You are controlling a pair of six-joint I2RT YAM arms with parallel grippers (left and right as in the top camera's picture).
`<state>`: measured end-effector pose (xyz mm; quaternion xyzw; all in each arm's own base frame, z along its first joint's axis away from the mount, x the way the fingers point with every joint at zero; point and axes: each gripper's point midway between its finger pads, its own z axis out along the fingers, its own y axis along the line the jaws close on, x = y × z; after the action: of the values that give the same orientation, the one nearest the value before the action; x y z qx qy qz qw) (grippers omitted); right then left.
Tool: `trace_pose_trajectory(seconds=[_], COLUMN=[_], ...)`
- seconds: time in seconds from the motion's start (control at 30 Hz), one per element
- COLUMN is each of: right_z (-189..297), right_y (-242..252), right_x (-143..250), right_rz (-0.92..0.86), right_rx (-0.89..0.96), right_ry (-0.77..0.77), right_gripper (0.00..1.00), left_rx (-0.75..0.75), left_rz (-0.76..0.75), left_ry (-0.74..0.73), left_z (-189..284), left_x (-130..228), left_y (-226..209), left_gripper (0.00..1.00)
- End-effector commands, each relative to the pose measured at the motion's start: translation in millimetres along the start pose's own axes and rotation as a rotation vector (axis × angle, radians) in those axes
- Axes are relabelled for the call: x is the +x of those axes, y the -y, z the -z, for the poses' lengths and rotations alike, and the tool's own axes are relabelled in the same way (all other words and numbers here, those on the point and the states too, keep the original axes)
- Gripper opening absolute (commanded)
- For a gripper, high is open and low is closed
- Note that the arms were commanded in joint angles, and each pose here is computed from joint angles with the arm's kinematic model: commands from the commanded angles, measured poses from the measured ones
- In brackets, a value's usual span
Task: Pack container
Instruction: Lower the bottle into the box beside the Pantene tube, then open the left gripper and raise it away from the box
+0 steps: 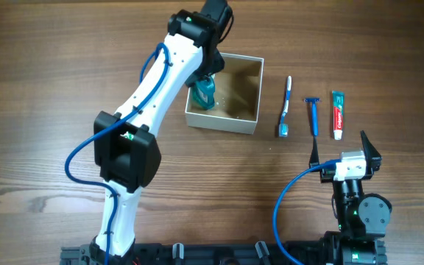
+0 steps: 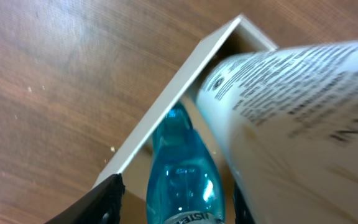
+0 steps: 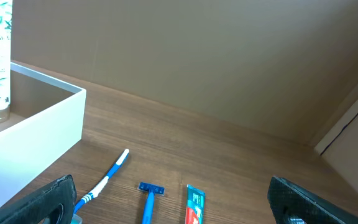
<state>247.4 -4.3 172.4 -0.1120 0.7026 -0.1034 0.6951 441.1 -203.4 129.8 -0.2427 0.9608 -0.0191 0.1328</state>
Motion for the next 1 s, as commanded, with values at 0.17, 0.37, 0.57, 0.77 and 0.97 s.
trace_pose_trajectory(seconds=[0.17,0.37,0.57,0.77,0.97], right_z=[0.4,0.4,0.4,0.4,0.4], right_y=[2.3,2.3,2.3,2.3,2.3], right_x=[-1.3,-1.3,-1.3,-1.3,-1.3], right_rz=[-0.018,-0.018,-0.018,-0.019,-0.019], right_rx=[0.015,0.015,0.015,0.015,0.015], right_ry=[0.005,0.005,0.005,0.005,0.005], right_gripper=[1.0,1.0,1.0,1.0,1.0], left_rx=[0.17,0.275,0.261,0.04,-0.148], left_rz=[-0.172,-0.287,-0.415,-0.399,-0.316], left_ry=[0.227,0.364,0.451,0.373,0.135], left_z=[85.0,140.3,183.5,189.2,172.1], left_x=[-40.4,-55.6,-57.2,-47.2,-22.3], left_y=[13.1,20.6,1.0,-75.1,-148.9], left_gripper=[0.6,0.61,0.66,0.63,0.59])
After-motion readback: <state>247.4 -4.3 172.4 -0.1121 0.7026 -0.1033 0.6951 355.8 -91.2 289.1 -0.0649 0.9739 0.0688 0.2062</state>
